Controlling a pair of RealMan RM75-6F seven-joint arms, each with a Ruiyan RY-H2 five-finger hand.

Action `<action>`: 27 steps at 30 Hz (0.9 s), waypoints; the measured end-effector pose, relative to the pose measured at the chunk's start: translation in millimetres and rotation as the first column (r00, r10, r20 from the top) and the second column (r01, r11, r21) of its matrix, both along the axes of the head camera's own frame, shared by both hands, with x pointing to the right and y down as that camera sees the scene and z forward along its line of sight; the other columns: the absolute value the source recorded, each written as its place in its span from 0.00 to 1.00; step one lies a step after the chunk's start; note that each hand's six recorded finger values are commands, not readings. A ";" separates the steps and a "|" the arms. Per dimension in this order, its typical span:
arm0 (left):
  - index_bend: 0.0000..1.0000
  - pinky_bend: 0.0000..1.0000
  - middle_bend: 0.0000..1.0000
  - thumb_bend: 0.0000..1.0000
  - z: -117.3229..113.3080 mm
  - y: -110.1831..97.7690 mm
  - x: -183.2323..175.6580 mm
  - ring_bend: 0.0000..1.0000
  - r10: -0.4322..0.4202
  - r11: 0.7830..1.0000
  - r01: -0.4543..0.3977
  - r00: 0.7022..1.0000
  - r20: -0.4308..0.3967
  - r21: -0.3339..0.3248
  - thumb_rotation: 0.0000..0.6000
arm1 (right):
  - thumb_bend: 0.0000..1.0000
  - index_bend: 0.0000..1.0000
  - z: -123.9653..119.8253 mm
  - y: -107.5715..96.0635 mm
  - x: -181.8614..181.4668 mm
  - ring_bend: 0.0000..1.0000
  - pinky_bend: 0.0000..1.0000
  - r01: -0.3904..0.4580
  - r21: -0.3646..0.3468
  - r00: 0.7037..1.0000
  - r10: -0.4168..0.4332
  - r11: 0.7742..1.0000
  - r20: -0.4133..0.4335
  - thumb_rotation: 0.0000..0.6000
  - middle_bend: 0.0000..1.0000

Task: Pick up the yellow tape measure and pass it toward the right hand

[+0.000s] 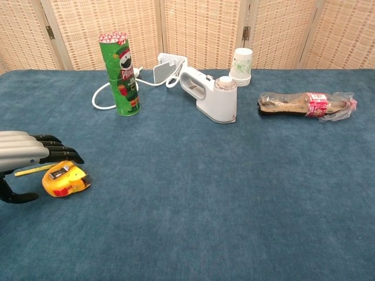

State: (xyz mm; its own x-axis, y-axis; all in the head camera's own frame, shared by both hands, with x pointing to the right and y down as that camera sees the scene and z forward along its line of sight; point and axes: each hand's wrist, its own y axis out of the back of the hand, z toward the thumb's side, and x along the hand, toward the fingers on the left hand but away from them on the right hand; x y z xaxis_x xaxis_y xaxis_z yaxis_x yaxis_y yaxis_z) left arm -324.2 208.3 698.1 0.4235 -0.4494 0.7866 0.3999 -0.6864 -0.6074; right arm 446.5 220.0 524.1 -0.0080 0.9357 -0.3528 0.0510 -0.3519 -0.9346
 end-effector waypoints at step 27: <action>0.17 0.08 0.22 0.41 3.7 5.7 -3.3 0.24 -0.089 0.996 0.089 0.996 -0.008 0.027 1.00 | 0.29 0.03 1.6 0.8 0.4 0.27 0.17 -0.005 -0.005 1.000 0.005 1.000 0.008 1.00 0.11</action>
